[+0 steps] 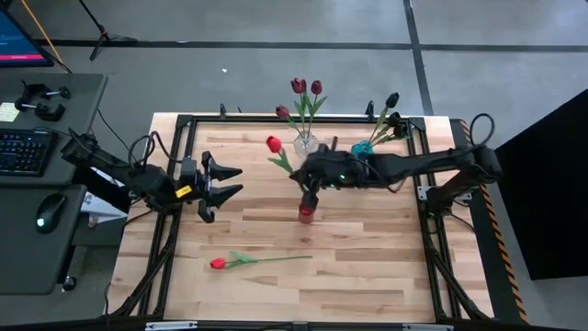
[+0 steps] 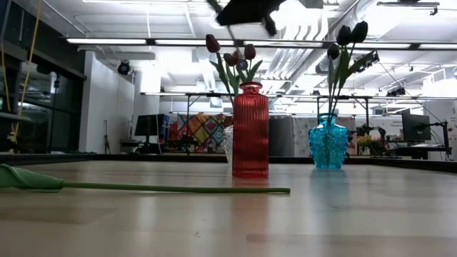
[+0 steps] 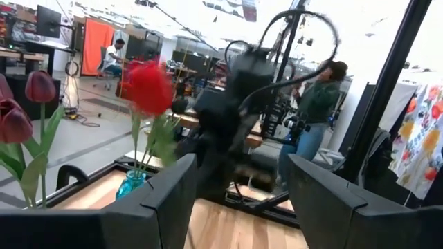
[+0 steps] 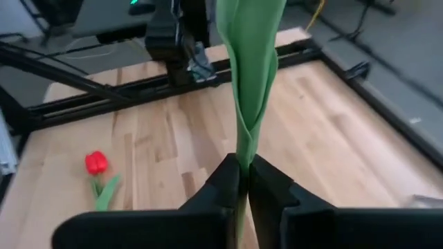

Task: Sort flowers into vase by color
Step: Put the top red flower into the red vase

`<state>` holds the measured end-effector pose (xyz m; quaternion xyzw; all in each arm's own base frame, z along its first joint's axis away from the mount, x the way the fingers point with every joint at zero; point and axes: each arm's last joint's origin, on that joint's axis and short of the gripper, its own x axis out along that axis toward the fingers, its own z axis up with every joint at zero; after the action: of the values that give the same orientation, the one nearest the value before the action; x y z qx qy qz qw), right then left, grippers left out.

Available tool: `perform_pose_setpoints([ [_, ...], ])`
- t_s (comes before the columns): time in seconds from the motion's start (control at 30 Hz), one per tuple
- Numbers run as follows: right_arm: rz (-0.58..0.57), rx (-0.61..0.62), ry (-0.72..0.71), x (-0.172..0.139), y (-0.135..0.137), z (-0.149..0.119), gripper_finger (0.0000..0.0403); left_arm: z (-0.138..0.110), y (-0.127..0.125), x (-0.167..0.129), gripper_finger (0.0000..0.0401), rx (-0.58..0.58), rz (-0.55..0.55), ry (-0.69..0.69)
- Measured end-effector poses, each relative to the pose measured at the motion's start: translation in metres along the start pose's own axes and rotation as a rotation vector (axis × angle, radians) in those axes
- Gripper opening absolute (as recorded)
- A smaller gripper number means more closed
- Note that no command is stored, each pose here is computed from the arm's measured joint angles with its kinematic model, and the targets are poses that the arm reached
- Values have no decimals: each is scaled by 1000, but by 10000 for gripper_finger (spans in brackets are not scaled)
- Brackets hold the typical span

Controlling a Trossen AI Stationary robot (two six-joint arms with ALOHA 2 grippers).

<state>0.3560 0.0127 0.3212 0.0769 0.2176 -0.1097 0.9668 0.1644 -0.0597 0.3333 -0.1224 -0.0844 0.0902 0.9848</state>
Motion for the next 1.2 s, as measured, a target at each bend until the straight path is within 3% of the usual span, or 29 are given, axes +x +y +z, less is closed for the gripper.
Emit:
perform_pose_setpoints([
  [0.27, -94, -15, -43, -29, 22, 1, 4, -2, 2, 1, 207, 20, 15, 21],
  [0.67, -228, 187, -205, -18, 40, -58, 1, -2, 3, 1, 207, 7, 22, 15],
  [0.93, -362, 216, -263, -22, 46, -78, 1, -2, 3, 1, 207, 24, 22, 15],
  [1.2, -356, 270, -265, -21, 44, -80, 19, -2, 4, 1, 207, 52, 71, 9],
])
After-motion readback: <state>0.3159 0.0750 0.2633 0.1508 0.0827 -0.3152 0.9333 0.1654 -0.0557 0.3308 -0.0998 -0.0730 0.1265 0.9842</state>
